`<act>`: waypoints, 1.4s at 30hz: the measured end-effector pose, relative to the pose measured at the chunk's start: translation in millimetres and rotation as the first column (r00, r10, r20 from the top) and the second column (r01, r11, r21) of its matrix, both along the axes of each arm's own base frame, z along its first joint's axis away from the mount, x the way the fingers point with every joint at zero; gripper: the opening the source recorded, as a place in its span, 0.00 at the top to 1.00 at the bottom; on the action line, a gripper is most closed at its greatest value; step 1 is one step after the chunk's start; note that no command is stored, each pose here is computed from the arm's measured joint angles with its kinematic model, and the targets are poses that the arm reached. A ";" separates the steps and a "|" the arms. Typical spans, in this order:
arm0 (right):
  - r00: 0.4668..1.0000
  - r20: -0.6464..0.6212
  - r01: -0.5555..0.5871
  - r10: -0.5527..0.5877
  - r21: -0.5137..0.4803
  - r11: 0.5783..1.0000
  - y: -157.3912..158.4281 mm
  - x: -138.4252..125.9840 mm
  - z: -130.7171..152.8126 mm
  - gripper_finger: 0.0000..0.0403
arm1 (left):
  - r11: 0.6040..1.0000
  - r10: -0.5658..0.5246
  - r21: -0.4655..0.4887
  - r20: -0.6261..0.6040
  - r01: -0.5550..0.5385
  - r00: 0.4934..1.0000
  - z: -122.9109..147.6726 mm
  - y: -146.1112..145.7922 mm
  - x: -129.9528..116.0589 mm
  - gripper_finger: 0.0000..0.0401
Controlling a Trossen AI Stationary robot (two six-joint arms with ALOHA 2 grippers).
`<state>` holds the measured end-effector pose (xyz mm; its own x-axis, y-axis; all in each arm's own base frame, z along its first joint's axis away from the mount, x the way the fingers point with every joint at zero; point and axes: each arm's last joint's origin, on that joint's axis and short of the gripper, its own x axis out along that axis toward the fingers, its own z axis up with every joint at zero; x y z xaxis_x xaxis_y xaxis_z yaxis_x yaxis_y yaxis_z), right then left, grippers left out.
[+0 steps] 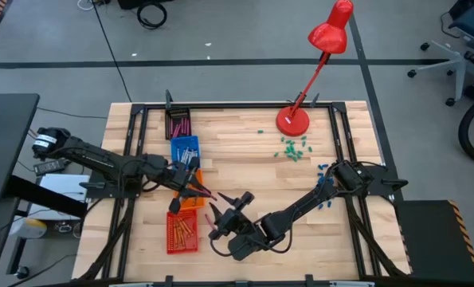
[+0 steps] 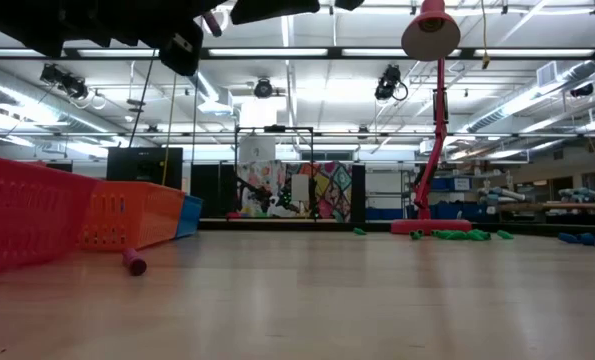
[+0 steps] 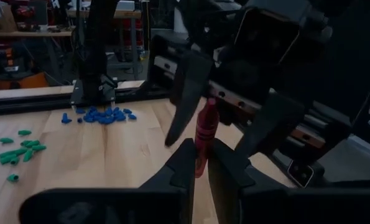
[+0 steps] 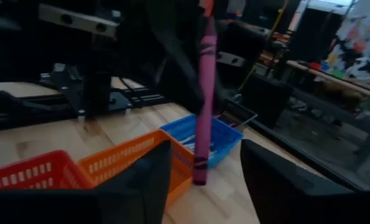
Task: Sort crayons
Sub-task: Put the pink crayon into the black bin
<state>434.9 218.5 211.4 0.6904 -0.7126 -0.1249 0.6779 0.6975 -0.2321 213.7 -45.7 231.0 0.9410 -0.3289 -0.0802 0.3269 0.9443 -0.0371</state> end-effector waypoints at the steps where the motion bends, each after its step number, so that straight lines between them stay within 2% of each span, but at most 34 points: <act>1: 1.000 0.000 0.009 -0.009 -0.006 1.000 0.0 -0.4 0.0 0.50 | 1.000 0.007 -0.001 -0.007 -0.007 1.000 -0.6 1.4 0.2 0.90; 10: 0.999 -0.021 0.044 -0.045 -0.044 0.998 3.6 -6.1 -3.2 0.46 | 0.990 0.130 -0.030 -0.120 -0.135 0.984 -5.1 27.4 -4.0 0.90; 13: 0.999 -0.039 0.010 -0.010 -0.009 1.000 1.8 -6.0 -7.1 0.46 | 0.973 0.220 -0.026 -0.168 -0.227 0.961 -6.1 40.2 -9.3 0.90; 16: 0.997 -0.075 -0.029 0.034 0.063 0.998 -5.8 -4.6 -14.4 0.47 | 0.934 0.350 0.008 -0.230 -0.358 0.908 -10.2 53.9 -15.0 0.90; 19: 0.992 -0.104 -0.058 0.076 0.174 0.983 -17.1 -2.9 -25.6 0.47 | 0.849 0.521 0.072 -0.277 -0.524 0.807 -15.4 70.4 -20.5 0.90; 23: 0.978 -0.145 -0.099 0.147 0.297 0.950 -28.3 -1.2 -39.5 0.47 | 0.672 0.728 0.167 -0.326 -0.722 0.603 -23.6 93.5 -30.0 0.90; 25: 0.970 -0.161 -0.120 0.182 0.332 0.936 -30.7 -0.5 -43.1 0.47 | 0.585 0.789 0.184 -0.354 -0.790 0.502 -27.4 104.8 -35.7 0.90; 28: 0.967 -0.168 -0.128 0.193 0.340 0.932 -30.4 -1.0 -44.4 0.47 | 0.489 0.829 0.152 -0.388 -0.859 0.403 -29.6 120.0 -43.0 0.90; 35: 0.963 -0.171 -0.144 0.208 0.325 0.935 -22.0 -4.8 -44.0 0.47 | 0.335 0.874 0.152 -0.420 -0.930 0.246 -32.2 149.3 -60.7 0.90; 42: 0.968 -0.167 -0.131 0.186 0.297 0.946 -20.7 -5.9 -43.4 0.47 | 0.296 0.844 0.104 -0.494 -0.950 0.209 -38.0 175.4 -78.0 0.90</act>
<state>429.0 197.8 168.1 0.7350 -0.5123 -0.4441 0.5159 0.8477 -0.1240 135.7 129.8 193.0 0.4898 0.6608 -0.5687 -0.8372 0.5385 -0.0954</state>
